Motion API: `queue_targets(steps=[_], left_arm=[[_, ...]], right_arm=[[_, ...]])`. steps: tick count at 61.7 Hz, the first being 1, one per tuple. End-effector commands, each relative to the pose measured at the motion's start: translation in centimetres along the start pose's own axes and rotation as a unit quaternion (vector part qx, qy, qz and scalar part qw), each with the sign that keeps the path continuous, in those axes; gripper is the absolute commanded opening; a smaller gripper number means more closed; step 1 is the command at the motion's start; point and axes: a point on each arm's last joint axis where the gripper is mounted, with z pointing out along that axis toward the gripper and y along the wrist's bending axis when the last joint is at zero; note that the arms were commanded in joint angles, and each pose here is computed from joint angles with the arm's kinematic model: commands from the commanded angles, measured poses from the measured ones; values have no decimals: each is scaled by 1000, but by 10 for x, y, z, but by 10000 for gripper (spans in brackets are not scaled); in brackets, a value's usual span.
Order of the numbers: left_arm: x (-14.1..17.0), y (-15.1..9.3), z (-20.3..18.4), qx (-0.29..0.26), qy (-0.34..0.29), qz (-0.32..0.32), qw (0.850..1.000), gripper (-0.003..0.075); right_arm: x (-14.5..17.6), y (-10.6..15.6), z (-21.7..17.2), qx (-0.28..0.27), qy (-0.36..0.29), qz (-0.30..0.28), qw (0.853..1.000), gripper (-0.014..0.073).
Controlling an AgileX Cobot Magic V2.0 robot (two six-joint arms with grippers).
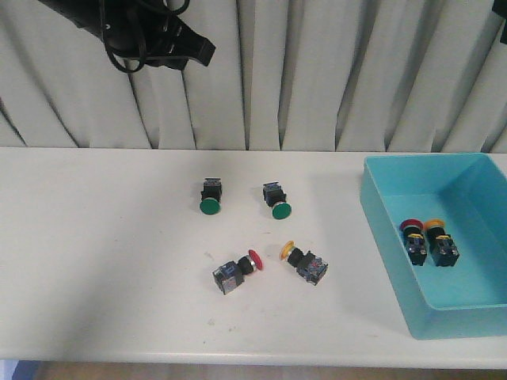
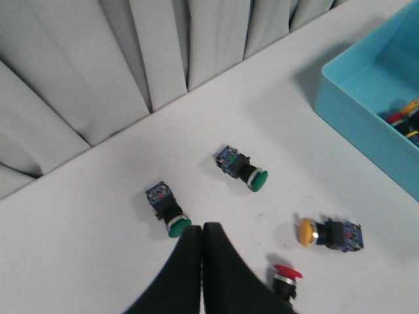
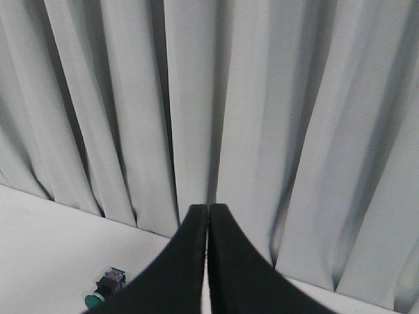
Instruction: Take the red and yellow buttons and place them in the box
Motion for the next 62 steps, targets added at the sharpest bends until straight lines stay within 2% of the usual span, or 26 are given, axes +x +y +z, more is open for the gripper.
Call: queue_targets(steps=[1,8,15,23,35,45,53,62], left_arm=[[-6,0,-48,-24,-84,13,996,-6],[19,5,-62,-52,-134,35,989,-6],[69,12,-66,-68,-195,17,978,-6],[147,17,-82,-86,-220,-16,972,-6],[280,15,-91,-134,-196,-63,969,-6],[366,6,-90,-197,-274,-84,938,-6],[405,0,-81,-213,-311,-103,920,-6],[420,-2,-76,-228,-333,-103,909,-6]], right_arm=[[-14,0,-8,13,-39,2,999,-8],[-13,0,-7,13,-37,2,999,-8],[-13,0,-7,13,-37,2,999,-8],[-13,0,-7,13,-37,2,999,-8],[-13,0,-7,12,-36,2,999,-8],[-13,0,-7,12,-36,2,999,-8],[-13,0,-7,12,-36,2,999,-8],[-13,0,-7,12,-36,2,999,-8]])
